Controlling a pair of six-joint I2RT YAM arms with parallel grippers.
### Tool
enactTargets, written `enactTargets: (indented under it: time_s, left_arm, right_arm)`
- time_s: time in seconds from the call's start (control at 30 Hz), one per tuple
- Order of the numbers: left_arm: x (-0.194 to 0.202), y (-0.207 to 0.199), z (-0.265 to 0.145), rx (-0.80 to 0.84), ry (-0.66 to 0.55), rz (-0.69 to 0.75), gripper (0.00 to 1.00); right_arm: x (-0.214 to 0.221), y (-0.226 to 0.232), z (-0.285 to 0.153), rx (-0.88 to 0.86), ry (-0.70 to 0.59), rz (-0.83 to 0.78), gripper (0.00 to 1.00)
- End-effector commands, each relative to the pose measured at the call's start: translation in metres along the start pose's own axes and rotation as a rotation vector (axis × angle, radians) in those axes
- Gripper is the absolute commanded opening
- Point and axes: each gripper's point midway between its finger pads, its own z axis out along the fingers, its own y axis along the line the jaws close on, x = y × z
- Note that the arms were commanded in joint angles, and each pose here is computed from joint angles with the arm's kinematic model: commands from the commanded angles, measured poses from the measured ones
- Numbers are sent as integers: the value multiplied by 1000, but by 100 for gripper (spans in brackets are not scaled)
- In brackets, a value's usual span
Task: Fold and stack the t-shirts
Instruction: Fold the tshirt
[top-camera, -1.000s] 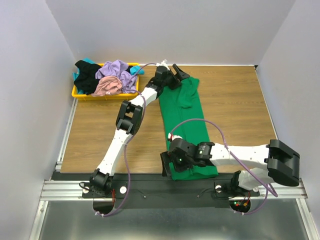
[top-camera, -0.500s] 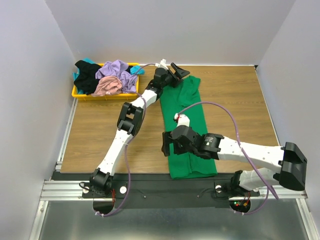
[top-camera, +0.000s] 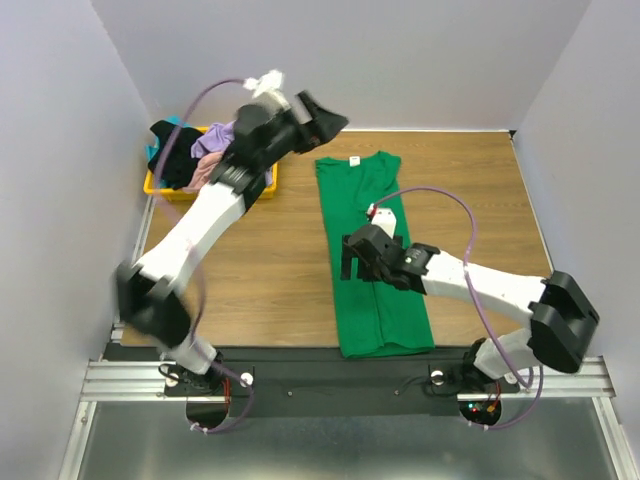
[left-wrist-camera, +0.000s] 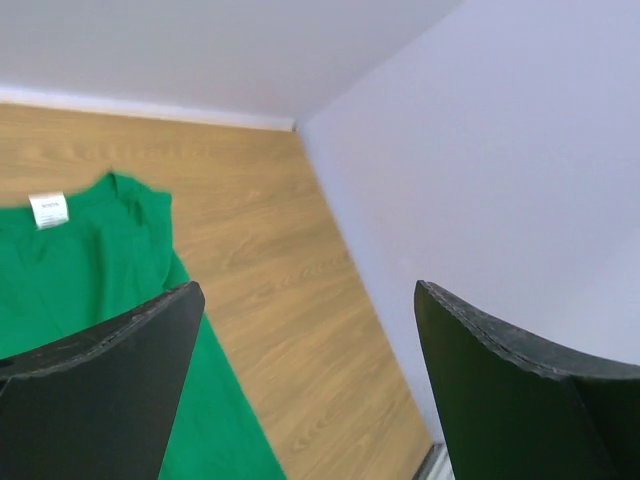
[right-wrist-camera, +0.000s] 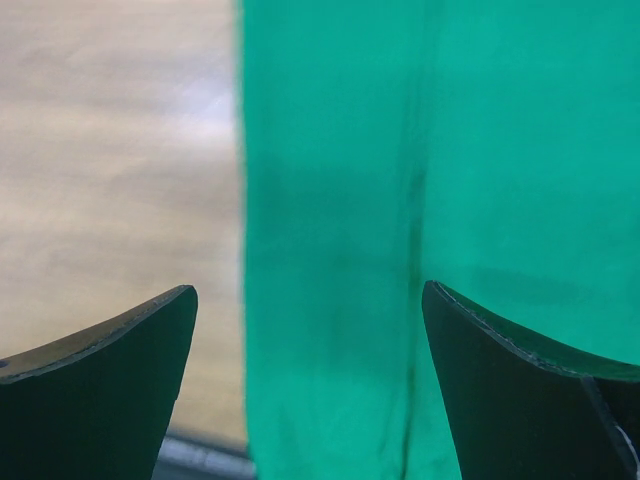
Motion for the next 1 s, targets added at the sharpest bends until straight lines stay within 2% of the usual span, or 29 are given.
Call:
enactTargets:
  time_s: [0.0,0.03,0.07,0.1,0.2,0.23,0.27,0.37,0.47,0.7,0.97]
  left_arm:
    - [19,27,-77,-159,-96,44,99]
    - [38,46,-99,-223,-104,30,99]
    - [62,61,-101,-252,-56,24,99]
    - [61,61,-117,-283,-89,13,99]
    - [123,94,-148,-413,-13,-19,99]
    - [120,95,-152,-433,-33,-40,99]
    - [143,107,-163,-478,16,-42,99]
    - [175,130,-181,-589,81,-69,99]
    - [195,140,-191,-663,128,-61,99]
    - [216,153,-192,-708,198,-48,99]
    - [237,152,-179,-691,302,-29,98]
  right_arm:
    - [-34,-18,24,111,-60,16,100]
    - [-32,-26,39,155,-36,-2,100]
    - [-41,-25,38,151,-52,14,100]
    - [-34,-30,53,186,-21,-18,100]
    - [-50,-30,81,212,1,-6,100]
    - [-47,-28,88,211,17,-10,100]
    - [-49,-31,97,218,31,1,100]
    - [-42,-41,121,239,82,52,100]
    - [-43,-52,140,279,87,84,100]
    - [-38,-76,180,349,124,172,100]
    - [-58,-40,204,228,147,236,100]
